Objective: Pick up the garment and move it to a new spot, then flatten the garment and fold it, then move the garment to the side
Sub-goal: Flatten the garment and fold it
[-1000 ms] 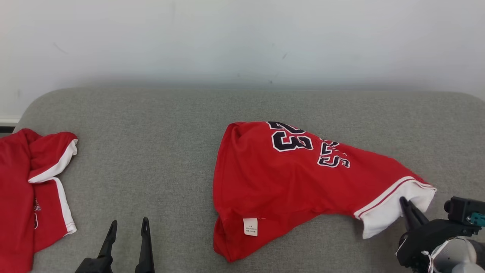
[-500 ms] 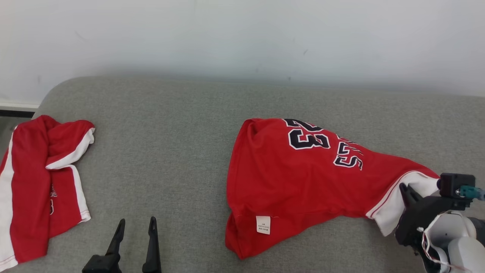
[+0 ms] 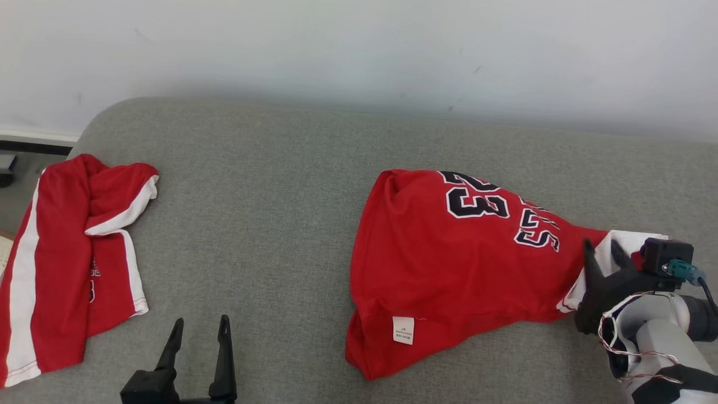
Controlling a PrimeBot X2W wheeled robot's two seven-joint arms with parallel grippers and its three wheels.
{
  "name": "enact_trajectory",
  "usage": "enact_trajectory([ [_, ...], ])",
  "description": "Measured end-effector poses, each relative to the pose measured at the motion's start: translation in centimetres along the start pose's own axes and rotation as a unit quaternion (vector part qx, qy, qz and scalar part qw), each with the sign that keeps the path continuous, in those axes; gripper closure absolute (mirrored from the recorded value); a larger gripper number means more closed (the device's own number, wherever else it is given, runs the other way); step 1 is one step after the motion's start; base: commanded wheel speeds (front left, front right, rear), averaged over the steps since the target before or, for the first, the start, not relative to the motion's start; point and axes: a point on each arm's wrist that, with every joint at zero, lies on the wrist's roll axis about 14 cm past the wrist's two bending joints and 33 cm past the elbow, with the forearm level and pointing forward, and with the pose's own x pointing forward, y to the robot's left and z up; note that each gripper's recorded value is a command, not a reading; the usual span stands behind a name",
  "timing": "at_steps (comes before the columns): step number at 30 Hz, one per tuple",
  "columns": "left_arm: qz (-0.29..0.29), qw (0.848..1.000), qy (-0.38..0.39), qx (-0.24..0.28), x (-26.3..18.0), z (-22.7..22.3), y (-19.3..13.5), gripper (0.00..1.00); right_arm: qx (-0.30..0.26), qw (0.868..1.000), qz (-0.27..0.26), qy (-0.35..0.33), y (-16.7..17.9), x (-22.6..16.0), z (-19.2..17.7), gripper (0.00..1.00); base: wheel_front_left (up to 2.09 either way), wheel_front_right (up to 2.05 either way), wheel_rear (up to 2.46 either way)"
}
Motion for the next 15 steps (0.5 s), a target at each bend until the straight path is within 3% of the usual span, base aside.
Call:
enact_trajectory([
  [9,-0.013,1.000,-0.006,-0.003,0.1,0.3,-0.9,0.00,0.045,0.992,0.010,-0.118,0.4,-1.8,3.9,0.00,0.00,0.00,0.00],
  [15,-0.028,0.999,-0.018,-0.002,-0.1,1.0,-2.0,0.00,0.055,0.987,-0.015,-0.152,-2.3,-5.6,3.3,0.00,0.00,0.00,0.00],
])
